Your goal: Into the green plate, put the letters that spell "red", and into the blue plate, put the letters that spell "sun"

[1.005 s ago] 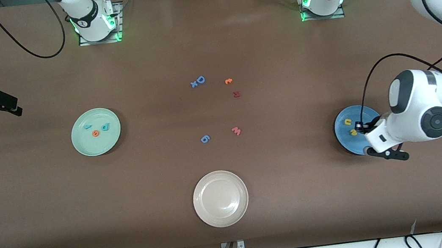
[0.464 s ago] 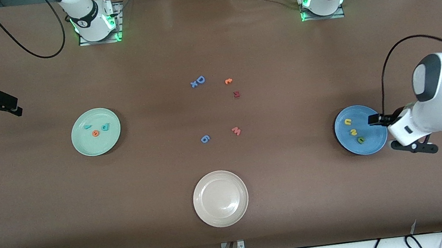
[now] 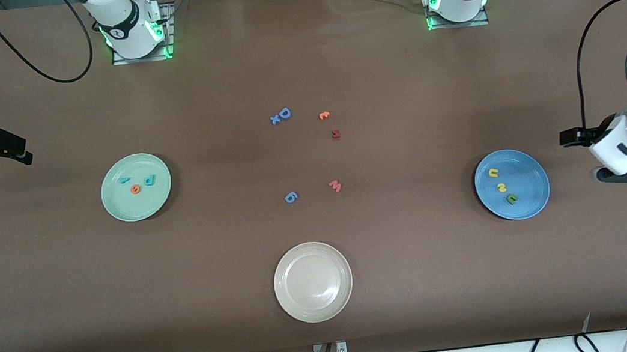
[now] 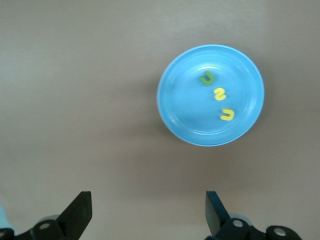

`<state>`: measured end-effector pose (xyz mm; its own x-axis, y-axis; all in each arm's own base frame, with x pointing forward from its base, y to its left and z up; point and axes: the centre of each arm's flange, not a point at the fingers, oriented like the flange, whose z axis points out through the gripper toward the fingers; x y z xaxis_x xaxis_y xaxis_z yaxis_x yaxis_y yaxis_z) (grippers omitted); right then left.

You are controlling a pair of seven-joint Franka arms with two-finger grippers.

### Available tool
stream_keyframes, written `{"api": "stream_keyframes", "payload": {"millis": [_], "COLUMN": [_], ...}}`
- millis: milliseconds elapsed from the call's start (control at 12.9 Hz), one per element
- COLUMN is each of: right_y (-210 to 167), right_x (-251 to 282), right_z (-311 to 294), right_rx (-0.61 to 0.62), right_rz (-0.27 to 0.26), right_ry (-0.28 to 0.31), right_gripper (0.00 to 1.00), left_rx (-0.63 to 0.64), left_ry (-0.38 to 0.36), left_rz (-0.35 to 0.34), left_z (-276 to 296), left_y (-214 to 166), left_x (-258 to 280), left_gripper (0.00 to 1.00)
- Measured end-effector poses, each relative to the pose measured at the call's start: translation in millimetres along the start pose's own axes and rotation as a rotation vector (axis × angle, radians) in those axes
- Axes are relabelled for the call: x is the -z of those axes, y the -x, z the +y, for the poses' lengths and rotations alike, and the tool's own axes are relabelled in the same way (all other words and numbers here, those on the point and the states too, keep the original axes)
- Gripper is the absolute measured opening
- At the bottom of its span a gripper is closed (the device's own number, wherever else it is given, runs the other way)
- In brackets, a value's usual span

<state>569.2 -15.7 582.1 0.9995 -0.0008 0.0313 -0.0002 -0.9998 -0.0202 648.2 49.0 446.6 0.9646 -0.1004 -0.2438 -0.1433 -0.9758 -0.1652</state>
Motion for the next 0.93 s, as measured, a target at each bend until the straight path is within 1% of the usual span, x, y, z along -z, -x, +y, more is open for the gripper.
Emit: {"api": "stream_keyframes", "payload": {"millis": [155, 232, 386, 618, 773, 927], "right_y": [0, 0, 0, 0, 0, 0], "right_x": [0, 0, 0, 0, 0, 0], "right_z": [0, 0, 0, -1, -1, -1], "right_rx": [0.001, 0.001, 0.001, 0.001, 0.001, 0.001], "right_rz": [0.0, 0.0, 0.0, 0.0, 0.0, 0.0], "right_ry": [0.0, 0.0, 0.0, 0.0, 0.0, 0.0], "right_gripper": [1.0, 1.0, 1.0, 1.0, 1.0, 1.0], "left_rx": [0.06, 0.071, 0.088, 0.105, 0.121, 0.133], "left_ry": [-0.035, -0.023, 0.039, 0.131, 0.162, 0.165], "left_rz": [0.008, 0.008, 0.023, 0.081, 0.111, 0.124], "left_z": [-12, -5, 17, 29, 25, 19], "left_y": [17, 26, 42, 65, 78, 85], "left_x": [23, 34, 59, 94, 110, 116], "left_gripper": [1.0, 1.0, 1.0, 1.0, 1.0, 1.0]}}
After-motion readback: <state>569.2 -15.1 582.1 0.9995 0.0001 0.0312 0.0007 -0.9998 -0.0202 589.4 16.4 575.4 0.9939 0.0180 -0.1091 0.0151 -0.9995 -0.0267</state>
